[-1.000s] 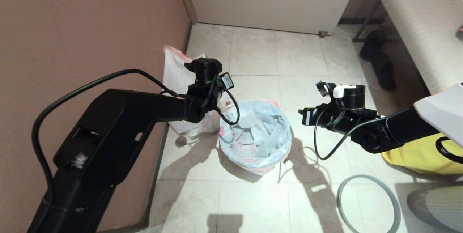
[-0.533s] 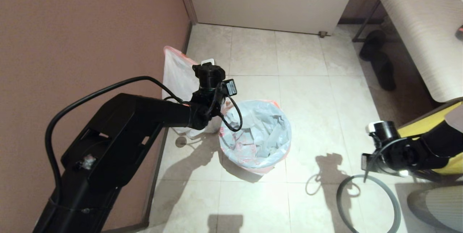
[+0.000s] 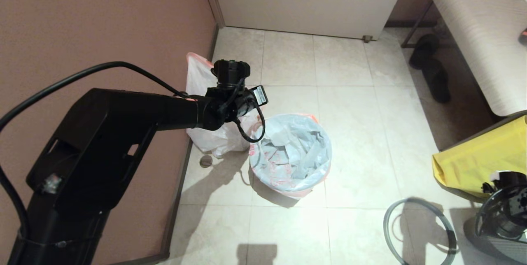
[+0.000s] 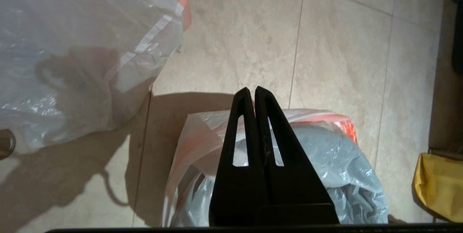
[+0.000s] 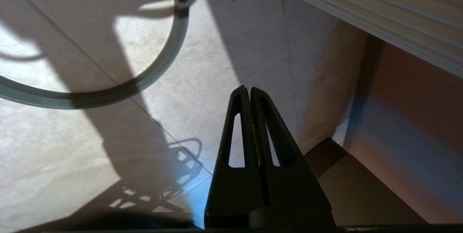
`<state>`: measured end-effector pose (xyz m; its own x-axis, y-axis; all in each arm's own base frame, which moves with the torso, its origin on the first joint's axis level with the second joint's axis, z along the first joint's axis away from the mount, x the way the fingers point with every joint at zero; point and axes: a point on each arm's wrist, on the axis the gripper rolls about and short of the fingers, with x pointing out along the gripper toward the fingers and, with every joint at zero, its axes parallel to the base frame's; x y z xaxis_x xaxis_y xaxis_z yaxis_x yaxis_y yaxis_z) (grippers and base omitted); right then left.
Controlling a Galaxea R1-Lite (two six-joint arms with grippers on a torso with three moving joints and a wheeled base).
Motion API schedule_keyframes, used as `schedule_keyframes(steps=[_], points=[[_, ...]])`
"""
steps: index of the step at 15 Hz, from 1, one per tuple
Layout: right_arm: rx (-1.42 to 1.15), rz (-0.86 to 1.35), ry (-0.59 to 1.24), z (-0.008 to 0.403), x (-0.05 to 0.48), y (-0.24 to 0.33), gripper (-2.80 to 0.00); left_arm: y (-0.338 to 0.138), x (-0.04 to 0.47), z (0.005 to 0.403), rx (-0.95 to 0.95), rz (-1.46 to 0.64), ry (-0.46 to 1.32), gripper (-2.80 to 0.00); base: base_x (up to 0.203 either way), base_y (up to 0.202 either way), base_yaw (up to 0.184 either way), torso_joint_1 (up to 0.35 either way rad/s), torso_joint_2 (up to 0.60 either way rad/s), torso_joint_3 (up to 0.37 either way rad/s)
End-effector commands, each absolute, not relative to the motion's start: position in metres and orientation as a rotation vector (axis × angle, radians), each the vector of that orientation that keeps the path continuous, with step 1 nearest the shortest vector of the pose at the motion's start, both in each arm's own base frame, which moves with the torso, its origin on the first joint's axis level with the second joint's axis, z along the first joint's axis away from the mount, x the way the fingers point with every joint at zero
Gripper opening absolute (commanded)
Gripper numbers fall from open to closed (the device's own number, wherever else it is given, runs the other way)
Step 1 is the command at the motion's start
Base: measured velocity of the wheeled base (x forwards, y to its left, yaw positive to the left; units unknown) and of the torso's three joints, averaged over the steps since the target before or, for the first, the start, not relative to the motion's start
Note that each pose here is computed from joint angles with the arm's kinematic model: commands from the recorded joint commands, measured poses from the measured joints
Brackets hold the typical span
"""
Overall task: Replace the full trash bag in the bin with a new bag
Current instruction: Place the trash can ring on the trash can
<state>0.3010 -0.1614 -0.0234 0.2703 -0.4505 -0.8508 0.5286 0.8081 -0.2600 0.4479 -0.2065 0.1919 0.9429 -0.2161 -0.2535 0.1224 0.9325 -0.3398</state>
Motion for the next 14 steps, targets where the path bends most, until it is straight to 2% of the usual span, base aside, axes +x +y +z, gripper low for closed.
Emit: schedule_keyframes(steps=[1, 3, 7, 10, 14], points=[[0.115, -0.545, 1.142, -0.039, 0.296, -0.185, -2.8, -0.204, 0.439, 0.202, -0.319, -0.195, 0.336, -2.8, 0.0, 0.0, 0.0, 0.0, 0.0, 0.0], [0.111, -0.413, 1.089, -0.049, 0.311, -0.21, -2.8, -0.206, 0.431, 0.203, -0.313, -0.252, 0.419, -2.8, 0.0, 0.0, 0.0, 0.0, 0.0, 0.0], [0.074, -0.322, 1.06, -0.054, 0.378, -0.228, -2.8, -0.213, 0.427, 0.201, -0.305, -0.267, 0.434, -2.8, 0.0, 0.0, 0.0, 0.0, 0.0, 0.0], [0.045, -0.213, 1.141, -0.089, 0.424, -0.218, -2.8, -0.219, 0.426, 0.196, -0.299, -0.275, 0.446, -2.8, 0.0, 0.0, 0.0, 0.0, 0.0, 0.0], [0.02, -0.059, 1.334, -0.149, 0.438, -0.181, -2.8, -0.224, 0.427, 0.186, -0.282, -0.278, 0.48, -2.8, 0.0, 0.0, 0.0, 0.0, 0.0, 0.0]])
